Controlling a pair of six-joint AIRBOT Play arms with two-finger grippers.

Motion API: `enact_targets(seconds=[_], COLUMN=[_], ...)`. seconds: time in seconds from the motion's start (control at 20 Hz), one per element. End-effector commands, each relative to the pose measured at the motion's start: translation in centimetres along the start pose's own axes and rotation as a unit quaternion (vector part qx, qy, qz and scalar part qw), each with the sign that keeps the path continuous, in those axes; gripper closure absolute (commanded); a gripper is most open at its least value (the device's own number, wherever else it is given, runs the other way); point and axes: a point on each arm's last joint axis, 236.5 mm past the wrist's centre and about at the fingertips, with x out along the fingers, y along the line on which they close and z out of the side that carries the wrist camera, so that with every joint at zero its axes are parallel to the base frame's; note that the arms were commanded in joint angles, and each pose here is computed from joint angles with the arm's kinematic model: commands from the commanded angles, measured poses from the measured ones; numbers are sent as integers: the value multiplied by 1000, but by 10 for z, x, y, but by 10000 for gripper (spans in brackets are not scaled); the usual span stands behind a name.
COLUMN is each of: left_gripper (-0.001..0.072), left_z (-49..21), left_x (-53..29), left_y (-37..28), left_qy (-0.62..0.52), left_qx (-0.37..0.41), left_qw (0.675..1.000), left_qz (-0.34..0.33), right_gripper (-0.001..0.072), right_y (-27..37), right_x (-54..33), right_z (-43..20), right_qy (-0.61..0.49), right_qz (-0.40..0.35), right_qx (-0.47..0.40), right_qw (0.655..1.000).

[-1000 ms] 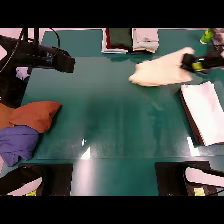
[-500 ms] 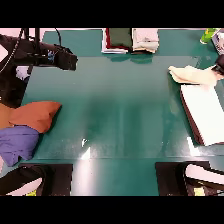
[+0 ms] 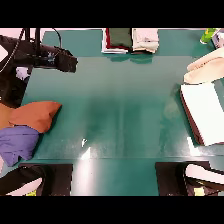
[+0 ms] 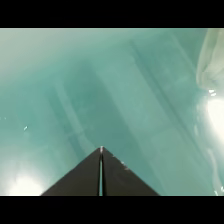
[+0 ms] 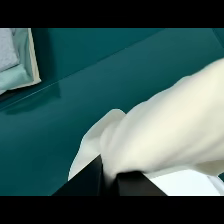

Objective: Fold the shirts.

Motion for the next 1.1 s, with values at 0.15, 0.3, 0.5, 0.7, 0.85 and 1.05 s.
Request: enact_targets(seconds=[0.15,0.3,0.5,0.7,0.85,1.05], left_gripper=[681,681,681,680,681,681], left_z=[-12,-16,-16,-16,-18,-19], left_x=[0,0,0,0,0,0], left_y=[0,-1,0,-1,0,0], left_qy=[25,33,34,34,38,40], left_qx=[1,1,1,5,5,5], left_qw=[1000,999,999,999,999,999], left_qz=[-1,-1,-1,-1,-1,-1], right_gripper=[697,697,697,695,690,91], right_y=[-13,-40,-112,-157,-172,-197], right_x=[-38,-42,-52,-45,-41,-49], right_z=[-32,-82,-170,-254,-299,-313], right_qy=[41,88,156,198,239,267], right_qz=[-34,-58,-155,-199,-208,-243], right_qx=[-12,17,58,109,128,140], right_qw=[998,994,974,954,940,922])
